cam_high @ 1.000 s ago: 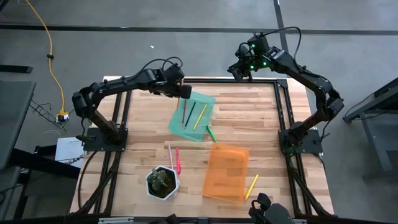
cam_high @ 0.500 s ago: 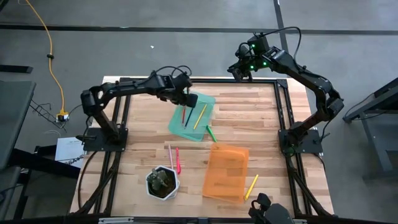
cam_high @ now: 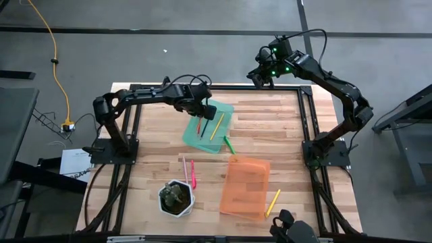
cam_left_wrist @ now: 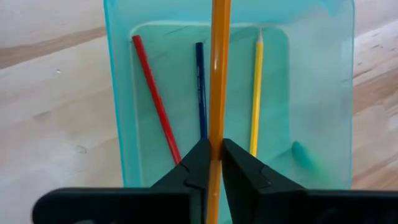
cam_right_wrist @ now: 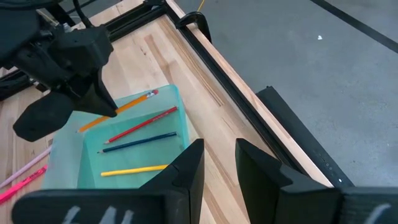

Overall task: Sort pens & pencils
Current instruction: Put the orange pencil into the green bin, then put the green pen into the orange bin

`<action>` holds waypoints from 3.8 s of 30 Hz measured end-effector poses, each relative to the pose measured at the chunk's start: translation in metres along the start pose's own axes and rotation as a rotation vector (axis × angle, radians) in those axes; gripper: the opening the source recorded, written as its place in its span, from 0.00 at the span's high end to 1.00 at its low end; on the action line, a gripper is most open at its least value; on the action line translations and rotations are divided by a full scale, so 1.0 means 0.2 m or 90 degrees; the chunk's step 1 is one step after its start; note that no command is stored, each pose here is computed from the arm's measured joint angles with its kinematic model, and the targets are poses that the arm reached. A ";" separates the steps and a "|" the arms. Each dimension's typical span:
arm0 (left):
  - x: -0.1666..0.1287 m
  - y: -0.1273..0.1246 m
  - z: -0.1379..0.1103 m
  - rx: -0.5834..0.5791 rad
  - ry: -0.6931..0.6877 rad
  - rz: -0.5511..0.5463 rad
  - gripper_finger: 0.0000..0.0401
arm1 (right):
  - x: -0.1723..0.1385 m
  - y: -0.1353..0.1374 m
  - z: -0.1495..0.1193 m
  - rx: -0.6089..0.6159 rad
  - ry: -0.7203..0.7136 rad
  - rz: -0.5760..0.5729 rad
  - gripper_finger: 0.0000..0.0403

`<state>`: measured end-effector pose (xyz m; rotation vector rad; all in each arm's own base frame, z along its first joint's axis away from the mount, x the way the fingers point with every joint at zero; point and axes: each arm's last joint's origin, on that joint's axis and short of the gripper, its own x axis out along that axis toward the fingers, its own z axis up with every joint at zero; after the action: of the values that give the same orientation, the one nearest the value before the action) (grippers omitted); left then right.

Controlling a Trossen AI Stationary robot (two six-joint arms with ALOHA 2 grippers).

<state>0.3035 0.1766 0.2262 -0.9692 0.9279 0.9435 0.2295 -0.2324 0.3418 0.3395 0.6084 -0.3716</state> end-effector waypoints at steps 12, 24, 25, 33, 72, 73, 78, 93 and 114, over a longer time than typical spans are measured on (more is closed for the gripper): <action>0.01 -0.01 0.01 0.017 -0.019 -0.007 0.77 | 0.00 0.00 0.00 0.000 0.001 0.000 0.79; -0.19 -0.16 -0.10 0.177 -0.090 -0.117 0.66 | 0.00 0.02 -0.03 0.022 0.038 0.073 0.79; -0.22 -0.18 -0.12 0.192 -0.104 -0.123 0.66 | 0.00 0.03 -0.04 0.025 0.041 0.086 0.79; -0.56 -0.22 -0.22 0.280 -0.276 -0.176 0.66 | 0.03 0.13 -0.06 0.079 0.082 0.163 0.79; -1.16 0.55 -0.69 0.392 -0.463 -0.352 0.66 | 0.05 1.15 -0.31 0.244 0.227 0.044 0.79; -1.15 0.57 -0.70 0.388 -0.465 -0.353 0.66 | 0.04 1.16 -0.32 0.247 0.225 0.039 0.79; -1.11 0.60 -0.72 0.374 -0.457 -0.348 0.66 | 0.08 1.19 -0.36 0.270 0.246 -0.004 0.79; -1.03 0.58 -0.73 0.357 -0.410 -0.335 0.66 | 0.56 1.10 -0.52 0.239 0.391 -0.084 0.79; -1.01 0.58 -0.73 0.361 -0.393 -0.319 0.66 | 0.75 1.04 -0.54 0.196 0.375 -0.045 0.78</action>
<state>0.1056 0.0281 0.3439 -0.3487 0.3537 0.4538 0.3811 -0.0395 0.2087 0.7369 1.1453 -0.4365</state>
